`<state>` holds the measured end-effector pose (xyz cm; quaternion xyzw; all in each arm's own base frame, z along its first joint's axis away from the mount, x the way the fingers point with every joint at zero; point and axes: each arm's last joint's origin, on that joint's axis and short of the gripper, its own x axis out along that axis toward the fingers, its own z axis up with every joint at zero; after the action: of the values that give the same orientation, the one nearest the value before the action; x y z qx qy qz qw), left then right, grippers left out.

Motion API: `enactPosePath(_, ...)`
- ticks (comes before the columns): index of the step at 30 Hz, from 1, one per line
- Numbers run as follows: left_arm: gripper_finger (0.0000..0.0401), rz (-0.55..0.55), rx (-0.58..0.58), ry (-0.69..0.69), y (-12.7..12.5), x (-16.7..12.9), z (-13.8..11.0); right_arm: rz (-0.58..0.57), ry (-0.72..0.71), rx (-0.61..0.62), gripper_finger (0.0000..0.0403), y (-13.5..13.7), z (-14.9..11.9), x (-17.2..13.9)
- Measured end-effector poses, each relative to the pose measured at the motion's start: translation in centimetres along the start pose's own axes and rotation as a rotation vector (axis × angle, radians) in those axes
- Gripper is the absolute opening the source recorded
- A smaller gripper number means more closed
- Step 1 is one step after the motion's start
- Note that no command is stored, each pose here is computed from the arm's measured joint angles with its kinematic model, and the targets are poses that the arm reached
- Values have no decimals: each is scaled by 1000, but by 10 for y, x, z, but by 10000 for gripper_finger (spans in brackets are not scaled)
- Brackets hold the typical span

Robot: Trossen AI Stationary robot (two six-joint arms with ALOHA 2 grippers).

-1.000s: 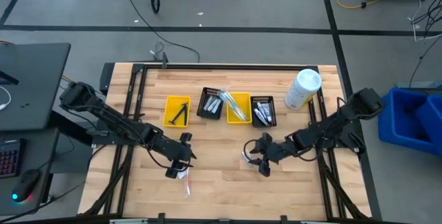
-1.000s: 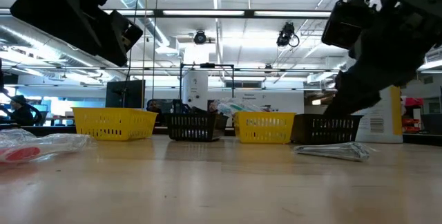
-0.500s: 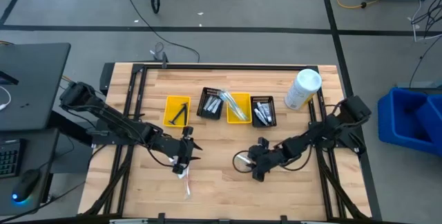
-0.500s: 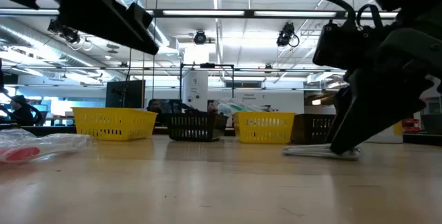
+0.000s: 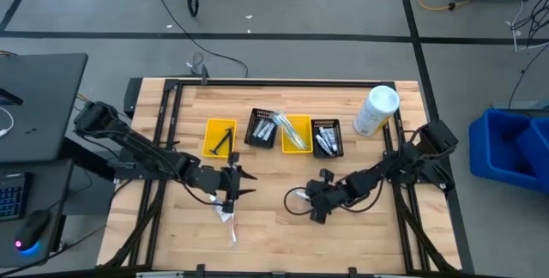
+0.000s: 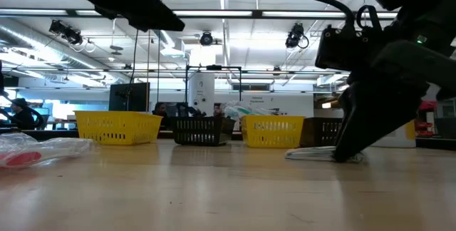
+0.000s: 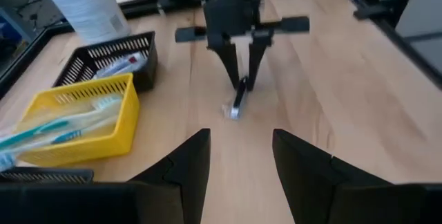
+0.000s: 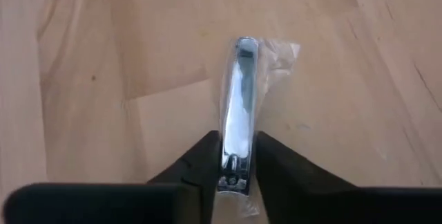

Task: Pick & Place Travel size toiletries
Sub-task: Put the silver nail cutter into the left black bin

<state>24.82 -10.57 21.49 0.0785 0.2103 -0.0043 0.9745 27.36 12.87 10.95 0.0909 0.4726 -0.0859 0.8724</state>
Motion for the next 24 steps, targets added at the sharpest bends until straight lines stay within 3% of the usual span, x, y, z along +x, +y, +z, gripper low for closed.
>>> enactPosePath(7,167,-1,-83,-5,0,0,1,26,-23,16,68,-2,6,1)
enactPosePath(13,167,5,-235,-8,3,1,1,-79,-229,-230,74,5,29,-3)
enactPosePath(18,167,48,-501,-16,14,5,1,-316,-432,-366,75,5,60,-10)
enactPosePath(21,167,73,-696,-22,22,8,1,-364,-522,-395,75,2,77,-15)
enactPosePath(24,167,93,-806,-32,28,10,1,-383,-583,-436,75,-1,88,-17)
